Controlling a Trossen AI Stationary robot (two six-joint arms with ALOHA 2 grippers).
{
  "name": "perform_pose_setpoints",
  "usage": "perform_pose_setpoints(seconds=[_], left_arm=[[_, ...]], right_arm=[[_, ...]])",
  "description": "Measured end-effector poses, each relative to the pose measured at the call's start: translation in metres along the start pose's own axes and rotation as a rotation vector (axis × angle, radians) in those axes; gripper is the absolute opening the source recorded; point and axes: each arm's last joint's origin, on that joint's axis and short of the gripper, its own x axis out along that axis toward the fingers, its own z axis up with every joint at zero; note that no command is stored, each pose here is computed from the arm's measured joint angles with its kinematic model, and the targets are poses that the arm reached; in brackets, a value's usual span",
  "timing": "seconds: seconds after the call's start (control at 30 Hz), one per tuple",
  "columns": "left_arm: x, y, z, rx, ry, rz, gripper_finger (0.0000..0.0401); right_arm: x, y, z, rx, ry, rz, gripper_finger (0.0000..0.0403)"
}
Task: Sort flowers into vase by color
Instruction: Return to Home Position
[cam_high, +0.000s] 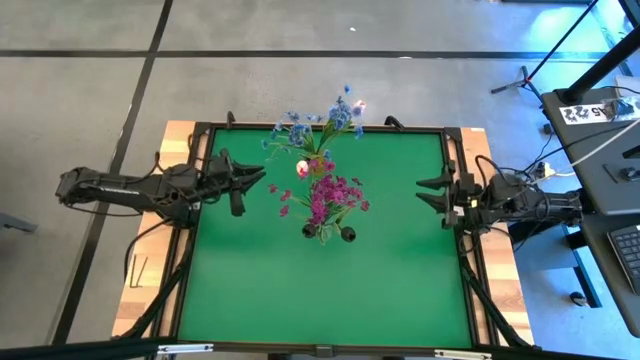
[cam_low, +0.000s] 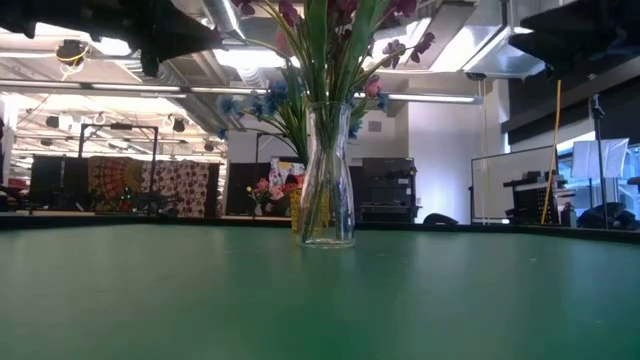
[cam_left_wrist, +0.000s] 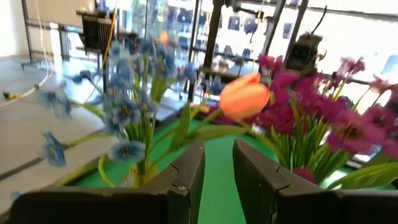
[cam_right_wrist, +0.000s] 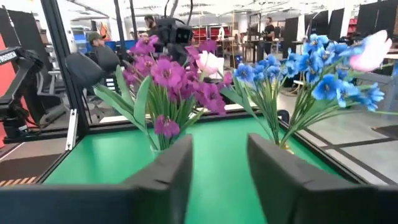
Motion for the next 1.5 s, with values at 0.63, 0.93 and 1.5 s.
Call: perform_pose_setpoints(seconds=[0.63, 0.93, 1.5], left_arm=[[-0.022, 0.015, -0.035, -0.031, -0.161, -0.077, 0.0004], [-0.027, 0.019, -0.043, -0.021, -0.095, -0.067, 0.0001], [-0.051, 0.031, -0.055, -0.002, -0.064, -0.064, 0.0000]], right_arm=[[0.003, 0.003, -0.036, -0.086, -0.147, 0.138, 0.0006], [0.007, 0.002, -0.053, -0.062, -0.065, 0.105, 0.0002], [0.012, 0.003, -0.070, -0.088, -0.112, 0.140, 0.0001]])
